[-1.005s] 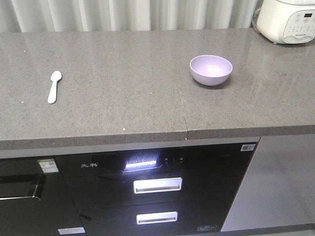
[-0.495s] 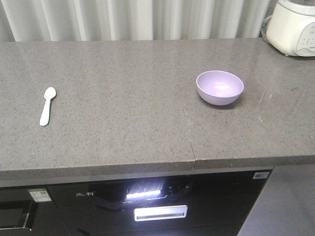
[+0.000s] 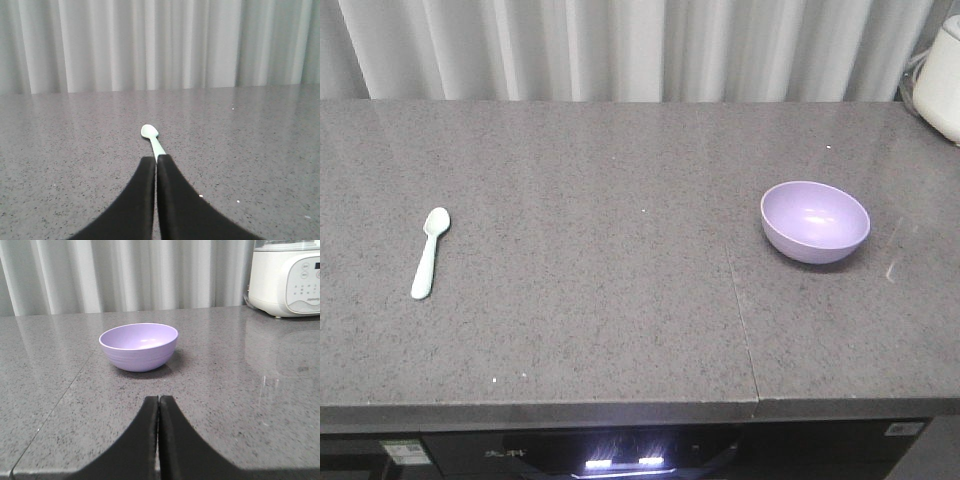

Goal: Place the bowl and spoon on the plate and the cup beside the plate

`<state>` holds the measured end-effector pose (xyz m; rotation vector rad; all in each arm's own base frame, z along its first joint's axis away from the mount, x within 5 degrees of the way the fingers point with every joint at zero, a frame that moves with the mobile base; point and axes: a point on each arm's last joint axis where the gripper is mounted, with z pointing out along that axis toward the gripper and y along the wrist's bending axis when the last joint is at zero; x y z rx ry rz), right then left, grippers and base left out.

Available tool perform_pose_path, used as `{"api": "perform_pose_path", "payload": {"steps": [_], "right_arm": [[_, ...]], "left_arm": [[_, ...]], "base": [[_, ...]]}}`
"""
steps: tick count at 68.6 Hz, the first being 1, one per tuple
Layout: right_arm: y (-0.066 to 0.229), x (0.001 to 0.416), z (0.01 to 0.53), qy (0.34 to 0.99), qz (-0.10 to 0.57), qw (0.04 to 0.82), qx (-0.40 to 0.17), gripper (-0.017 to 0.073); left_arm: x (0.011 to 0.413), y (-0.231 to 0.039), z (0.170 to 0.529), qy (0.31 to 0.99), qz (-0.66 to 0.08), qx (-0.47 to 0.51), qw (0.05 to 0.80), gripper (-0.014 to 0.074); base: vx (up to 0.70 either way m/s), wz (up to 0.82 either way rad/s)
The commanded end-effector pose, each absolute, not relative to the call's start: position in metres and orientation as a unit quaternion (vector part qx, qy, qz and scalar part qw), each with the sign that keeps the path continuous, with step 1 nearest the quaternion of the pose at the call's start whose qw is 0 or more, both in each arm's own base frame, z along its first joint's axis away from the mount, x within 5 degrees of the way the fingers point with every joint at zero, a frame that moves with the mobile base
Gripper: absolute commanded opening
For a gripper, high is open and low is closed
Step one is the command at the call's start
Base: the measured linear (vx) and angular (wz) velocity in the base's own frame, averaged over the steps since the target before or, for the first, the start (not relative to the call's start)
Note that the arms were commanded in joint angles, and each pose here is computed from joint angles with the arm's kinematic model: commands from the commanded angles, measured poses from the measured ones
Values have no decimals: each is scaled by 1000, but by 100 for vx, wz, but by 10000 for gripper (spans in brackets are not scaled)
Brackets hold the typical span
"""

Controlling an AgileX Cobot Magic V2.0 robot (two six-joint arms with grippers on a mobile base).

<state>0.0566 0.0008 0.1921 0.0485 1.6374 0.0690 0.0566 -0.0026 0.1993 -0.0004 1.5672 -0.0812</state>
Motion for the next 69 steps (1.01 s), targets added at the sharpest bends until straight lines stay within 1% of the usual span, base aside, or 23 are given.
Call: {"api": "perform_pose_path", "payload": {"steps": [1,36,69], "right_arm": [[1,56,195,706,27,708,17,-10],[1,56,195,706,27,708,17,-10],[1,56,195,706,27,708,17,-10]], "left_arm": [[54,-3,213,669,-43,1,742,-6],[54,-3,213,669,-43,1,742,-6],[54,-3,213,669,-44,0,742,-6]], "base": [[12,5],[9,2],[1,0]]}}
